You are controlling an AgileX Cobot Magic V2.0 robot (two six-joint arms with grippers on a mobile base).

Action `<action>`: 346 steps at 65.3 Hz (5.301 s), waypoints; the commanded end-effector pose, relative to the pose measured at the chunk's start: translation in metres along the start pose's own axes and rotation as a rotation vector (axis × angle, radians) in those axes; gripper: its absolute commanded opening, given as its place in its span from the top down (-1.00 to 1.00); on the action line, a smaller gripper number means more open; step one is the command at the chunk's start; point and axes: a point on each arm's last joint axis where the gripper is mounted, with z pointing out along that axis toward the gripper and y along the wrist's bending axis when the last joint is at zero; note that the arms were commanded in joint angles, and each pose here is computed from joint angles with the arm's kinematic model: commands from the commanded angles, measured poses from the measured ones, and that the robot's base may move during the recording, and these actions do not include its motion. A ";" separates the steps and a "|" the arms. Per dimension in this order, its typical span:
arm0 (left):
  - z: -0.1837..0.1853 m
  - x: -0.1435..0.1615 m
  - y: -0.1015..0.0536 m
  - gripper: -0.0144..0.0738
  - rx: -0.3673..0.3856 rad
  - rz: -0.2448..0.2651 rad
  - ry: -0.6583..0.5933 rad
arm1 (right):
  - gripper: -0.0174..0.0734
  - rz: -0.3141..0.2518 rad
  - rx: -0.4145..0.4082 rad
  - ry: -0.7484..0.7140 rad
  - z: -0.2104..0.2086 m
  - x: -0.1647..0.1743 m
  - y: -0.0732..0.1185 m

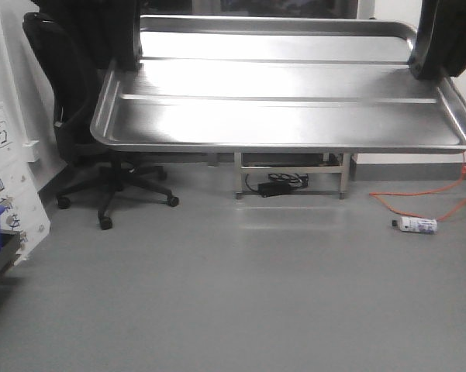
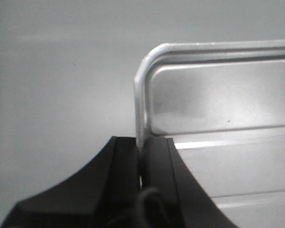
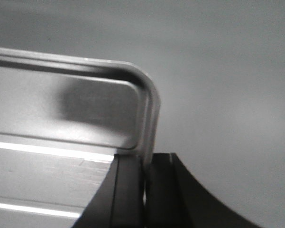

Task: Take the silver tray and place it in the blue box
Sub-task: 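Keep holding the tray with both grippers while the base drives, then carry the tray with both grippers over the blue bin, then lower the silver tray with both grippers into the blue bin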

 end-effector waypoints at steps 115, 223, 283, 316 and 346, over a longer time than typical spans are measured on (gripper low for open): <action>-0.021 -0.008 0.007 0.91 -0.002 0.021 -0.070 | 0.48 -0.040 0.011 -0.118 -0.021 -0.011 -0.004; -0.021 -0.008 0.007 0.91 -0.002 0.021 -0.070 | 0.48 -0.040 0.011 -0.118 -0.021 -0.011 -0.004; -0.021 -0.008 0.007 0.91 -0.002 0.021 -0.070 | 0.48 -0.040 0.011 -0.118 -0.021 -0.011 -0.004; -0.021 -0.010 0.003 0.91 0.030 0.022 -0.096 | 0.48 -0.040 0.011 -0.118 -0.021 -0.011 -0.004; -0.028 -0.019 0.000 0.91 0.071 0.087 -0.166 | 0.48 -0.031 0.032 -0.067 -0.029 -0.008 -0.006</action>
